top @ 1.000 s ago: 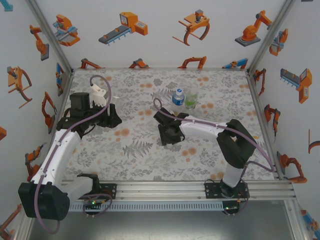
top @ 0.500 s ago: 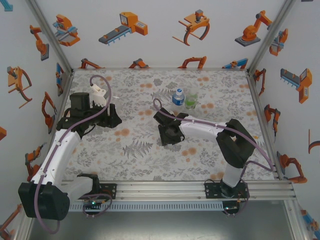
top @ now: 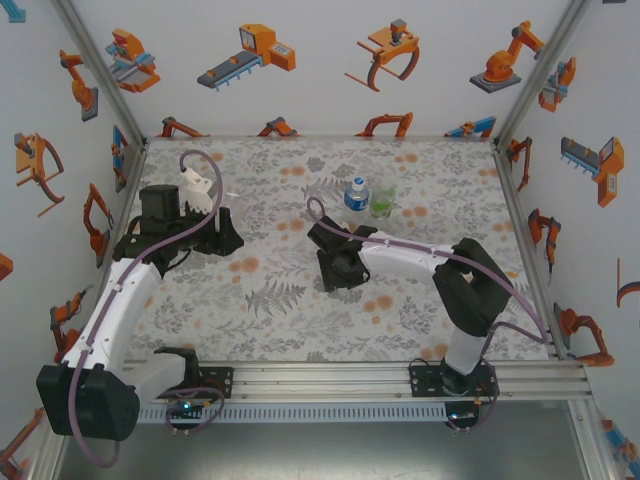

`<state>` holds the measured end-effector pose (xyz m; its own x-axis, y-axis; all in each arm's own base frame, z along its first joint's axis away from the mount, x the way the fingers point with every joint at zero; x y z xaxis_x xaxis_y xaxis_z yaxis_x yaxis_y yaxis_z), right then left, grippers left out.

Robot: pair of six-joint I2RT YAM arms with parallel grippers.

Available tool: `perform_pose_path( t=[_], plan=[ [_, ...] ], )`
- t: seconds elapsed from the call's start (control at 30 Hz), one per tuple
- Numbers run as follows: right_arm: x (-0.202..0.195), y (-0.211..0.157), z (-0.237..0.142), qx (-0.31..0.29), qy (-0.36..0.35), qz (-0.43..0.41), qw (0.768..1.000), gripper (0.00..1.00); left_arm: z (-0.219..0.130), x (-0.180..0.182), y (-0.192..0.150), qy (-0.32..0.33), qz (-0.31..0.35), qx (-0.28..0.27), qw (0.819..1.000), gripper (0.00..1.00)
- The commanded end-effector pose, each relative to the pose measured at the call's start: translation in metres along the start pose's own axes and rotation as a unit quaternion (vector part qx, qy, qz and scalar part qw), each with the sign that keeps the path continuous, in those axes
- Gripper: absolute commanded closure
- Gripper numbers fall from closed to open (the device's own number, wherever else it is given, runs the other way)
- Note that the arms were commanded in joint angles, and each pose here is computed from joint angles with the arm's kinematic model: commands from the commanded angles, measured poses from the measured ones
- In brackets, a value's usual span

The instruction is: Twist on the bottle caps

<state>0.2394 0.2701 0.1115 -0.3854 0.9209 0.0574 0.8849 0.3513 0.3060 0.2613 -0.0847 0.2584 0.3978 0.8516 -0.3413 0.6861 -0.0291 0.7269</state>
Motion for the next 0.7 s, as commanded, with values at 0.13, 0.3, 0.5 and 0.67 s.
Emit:
perform_pose_path(
  t=[0.13, 0.3, 0.5, 0.67],
  plan=[
    [0.000, 0.009, -0.026, -0.034, -0.007, 0.006, 0.999, 0.52, -0.002, -0.003, 0.005, -0.011, 0.003, -0.007, 1.000, 1.00],
    [-0.002, 0.005, -0.019, -0.023, -0.014, 0.005, 1.000, 0.52, -0.003, -0.003, 0.006, -0.011, 0.004, -0.008, 1.000, 1.00],
    [-0.001, 0.000, -0.008, -0.004, -0.018, 0.004, 1.000, 0.51, -0.002, -0.003, 0.005, -0.012, 0.003, -0.007, 1.000, 1.00],
    [-0.001, -0.002, -0.003, 0.001, -0.015, 0.004, 1.000, 0.52, -0.001, -0.003, 0.006, -0.014, 0.003, -0.006, 1.000, 1.00]
  ],
)
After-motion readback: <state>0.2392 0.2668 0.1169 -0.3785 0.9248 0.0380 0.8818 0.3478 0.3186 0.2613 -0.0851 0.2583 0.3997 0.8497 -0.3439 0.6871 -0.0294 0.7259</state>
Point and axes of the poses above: each hand's point on the last joint's axis, 136 mm out from that joint toward the fingers, its own z axis out along the fingers, its own x axis along the line the jaws close on, y = z × x, the point moved 7 cm from there along -z, back along the fingers, and after that the axes turned 7 degrees about -z, right-handed, at the moved point
